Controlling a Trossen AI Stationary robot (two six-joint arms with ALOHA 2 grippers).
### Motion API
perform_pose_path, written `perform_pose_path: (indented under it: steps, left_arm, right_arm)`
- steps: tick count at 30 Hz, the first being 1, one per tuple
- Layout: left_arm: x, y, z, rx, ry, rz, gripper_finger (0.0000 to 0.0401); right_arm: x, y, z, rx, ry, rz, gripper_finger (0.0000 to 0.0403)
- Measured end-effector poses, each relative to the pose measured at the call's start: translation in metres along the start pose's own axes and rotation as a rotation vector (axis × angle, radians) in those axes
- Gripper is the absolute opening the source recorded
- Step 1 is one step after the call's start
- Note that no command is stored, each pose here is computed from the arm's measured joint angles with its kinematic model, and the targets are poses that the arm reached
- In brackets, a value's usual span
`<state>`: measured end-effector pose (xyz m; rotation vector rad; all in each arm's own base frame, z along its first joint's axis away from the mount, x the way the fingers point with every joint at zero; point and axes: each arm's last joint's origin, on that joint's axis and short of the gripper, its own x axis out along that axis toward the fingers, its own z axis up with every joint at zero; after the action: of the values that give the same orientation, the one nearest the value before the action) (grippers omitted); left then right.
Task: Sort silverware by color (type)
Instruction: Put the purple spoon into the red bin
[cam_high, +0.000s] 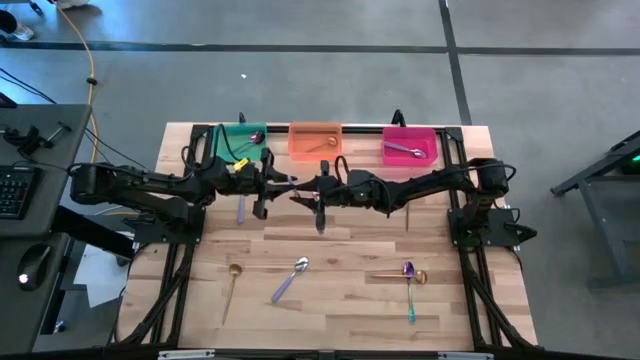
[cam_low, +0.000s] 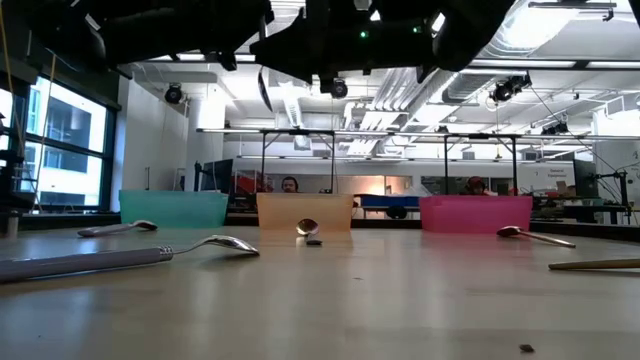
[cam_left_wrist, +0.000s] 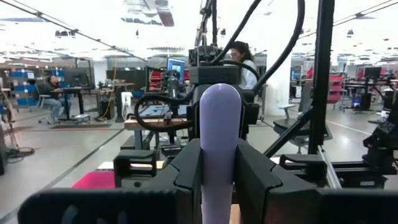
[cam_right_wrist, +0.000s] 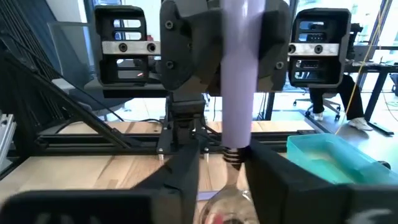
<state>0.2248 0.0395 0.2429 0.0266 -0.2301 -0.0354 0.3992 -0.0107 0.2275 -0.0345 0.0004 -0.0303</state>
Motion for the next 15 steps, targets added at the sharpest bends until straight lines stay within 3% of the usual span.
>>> perform_pose_path:
  steps: [5, 9, 15]
  left_arm:
    - [0.0012, -0.0046, -0.0012, -0.003, 0.004, -0.031, 0.0052]
    - [0.0015, -0.0059, -0.0018, -0.032, 0.011, -0.041, 0.0053]
    - [0.0014, -0.0055, -0.0016, -0.074, 0.009, -0.033, 0.015]
  right_arm:
    - [0.0, 0.002, -0.0006, 0.0, 0.007, 0.007, 0.0017]
    - [-0.0001, 0.0064, -0.0019, 0.026, 0.022, 0.017, 0.0023]
    - [-0.0003, 0.0088, -0.003, 0.08, 0.04, 0.027, 0.0009]
